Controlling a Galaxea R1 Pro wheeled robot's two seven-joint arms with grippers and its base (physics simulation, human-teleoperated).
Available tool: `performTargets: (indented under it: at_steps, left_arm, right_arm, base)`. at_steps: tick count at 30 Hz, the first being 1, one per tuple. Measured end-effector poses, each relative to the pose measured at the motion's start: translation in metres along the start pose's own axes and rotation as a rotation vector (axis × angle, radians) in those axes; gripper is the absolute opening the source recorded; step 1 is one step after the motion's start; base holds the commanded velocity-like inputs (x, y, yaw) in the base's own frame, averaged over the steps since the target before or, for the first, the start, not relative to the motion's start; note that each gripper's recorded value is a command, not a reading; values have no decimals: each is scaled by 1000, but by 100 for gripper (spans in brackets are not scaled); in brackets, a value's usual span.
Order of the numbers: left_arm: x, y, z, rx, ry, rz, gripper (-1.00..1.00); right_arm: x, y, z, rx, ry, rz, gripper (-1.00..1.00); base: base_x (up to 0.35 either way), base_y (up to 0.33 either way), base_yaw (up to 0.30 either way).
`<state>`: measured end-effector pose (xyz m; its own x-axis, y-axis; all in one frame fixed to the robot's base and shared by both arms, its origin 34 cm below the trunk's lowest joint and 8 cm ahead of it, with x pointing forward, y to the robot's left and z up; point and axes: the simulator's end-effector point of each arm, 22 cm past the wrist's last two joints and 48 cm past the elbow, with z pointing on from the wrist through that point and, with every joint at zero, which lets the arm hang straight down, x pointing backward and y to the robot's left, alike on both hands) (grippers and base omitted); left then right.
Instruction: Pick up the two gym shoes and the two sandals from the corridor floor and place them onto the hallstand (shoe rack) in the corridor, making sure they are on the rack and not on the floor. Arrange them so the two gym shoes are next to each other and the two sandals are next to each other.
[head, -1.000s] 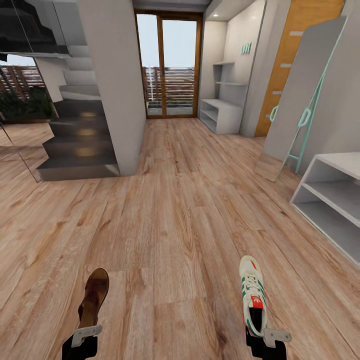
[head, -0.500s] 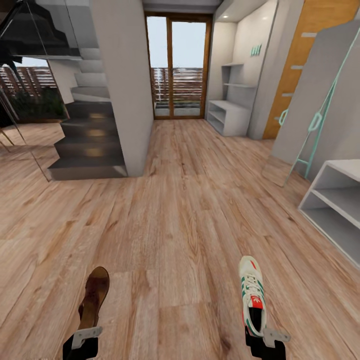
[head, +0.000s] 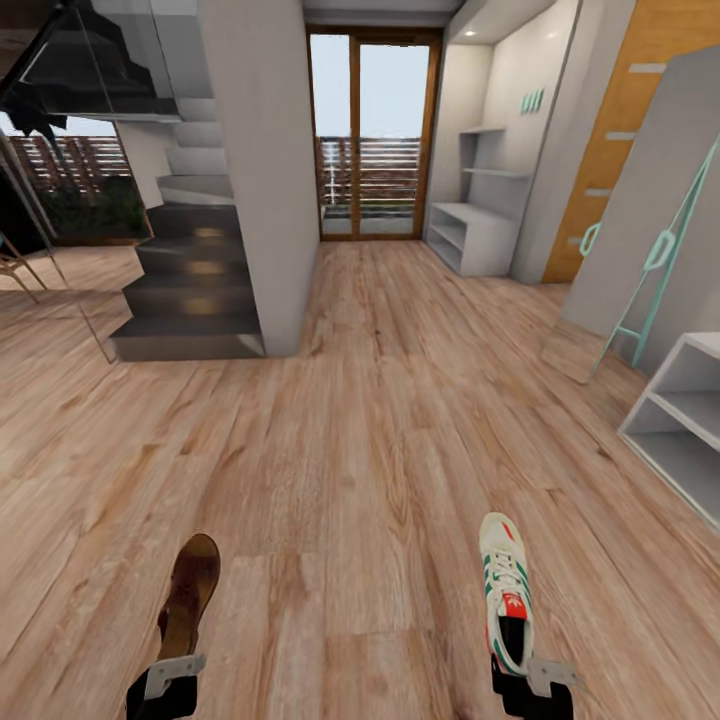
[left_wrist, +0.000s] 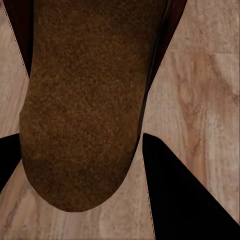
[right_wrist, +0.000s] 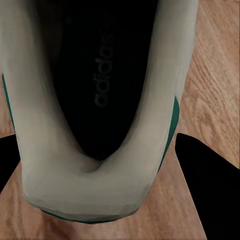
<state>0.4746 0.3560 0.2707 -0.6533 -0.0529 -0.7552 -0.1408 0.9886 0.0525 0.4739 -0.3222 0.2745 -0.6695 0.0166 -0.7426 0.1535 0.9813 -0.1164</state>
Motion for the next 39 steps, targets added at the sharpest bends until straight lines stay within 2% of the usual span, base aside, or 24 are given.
performTargets:
  at_steps: [24, 39]
  left_arm:
    - [1, -1, 0, 0, 3, -3, -100]
    - [6, 0, -2, -1, 10, -3, -100]
  right_arm:
    - [6, -2, -1, 0, 13, -4, -100]
    - [5, -2, -1, 3, 11, -3, -100]
  base:
    - [338, -77, 0]
    - [314, -176, 0]
